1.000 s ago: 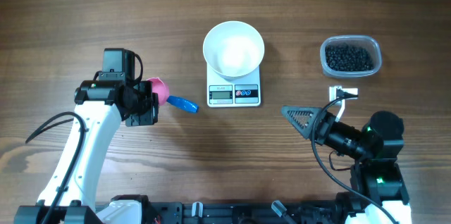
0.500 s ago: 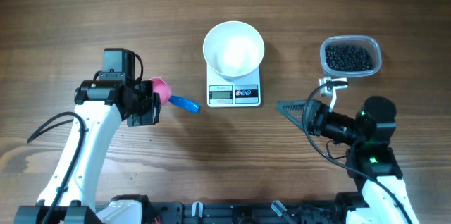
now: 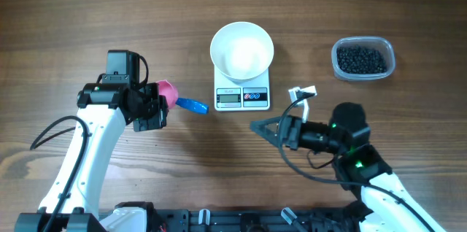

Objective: Scoop item into bowl and weigh 150g on scale
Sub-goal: 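Rotate the right gripper sideways and move it toward the scoop, then grasp the blue scoop handle with the right gripper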

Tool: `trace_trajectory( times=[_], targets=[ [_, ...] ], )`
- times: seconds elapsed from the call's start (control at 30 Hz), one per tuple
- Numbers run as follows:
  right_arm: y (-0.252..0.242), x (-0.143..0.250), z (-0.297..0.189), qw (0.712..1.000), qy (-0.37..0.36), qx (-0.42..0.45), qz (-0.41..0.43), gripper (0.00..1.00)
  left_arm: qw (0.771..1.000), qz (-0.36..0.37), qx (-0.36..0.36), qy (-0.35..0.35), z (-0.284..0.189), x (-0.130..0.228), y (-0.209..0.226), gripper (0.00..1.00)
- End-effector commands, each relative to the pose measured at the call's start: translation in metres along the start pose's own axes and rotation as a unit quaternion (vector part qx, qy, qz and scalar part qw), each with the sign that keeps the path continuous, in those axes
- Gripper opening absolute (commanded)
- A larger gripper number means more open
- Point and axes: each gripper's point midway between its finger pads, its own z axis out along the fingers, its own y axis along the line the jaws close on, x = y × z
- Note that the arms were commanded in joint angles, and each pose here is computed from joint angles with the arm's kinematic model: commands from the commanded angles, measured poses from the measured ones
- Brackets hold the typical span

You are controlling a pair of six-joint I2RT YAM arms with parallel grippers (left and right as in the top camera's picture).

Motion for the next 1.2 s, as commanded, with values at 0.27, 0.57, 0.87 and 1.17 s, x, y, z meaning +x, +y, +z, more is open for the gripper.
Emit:
trace_trajectory(
  times=[0.27,0.57,0.87,1.17],
  targets=[
    [-0.003,-0.014,0.019,0.994,-0.083,0.062,-0.039,0.90,0.998,0.026,-0.040,0.034,0.001,0.030,0.023,0.04],
    [-0.019,0.005,0.037,0.995,-0.048,0.080,-0.014,0.83,0.997,0.060,-0.044,0.023,0.008,0.057,0.032,0.04],
    [-0.021,0.016,0.057,0.996,-0.040,0.072,0.021,0.80,0.996,0.089,-0.024,0.015,0.014,0.078,0.030,0.04],
    [-0.026,0.006,0.056,0.990,-0.077,0.082,0.084,0.66,0.993,0.116,-0.033,0.013,0.019,0.099,0.044,0.04]
  ],
)
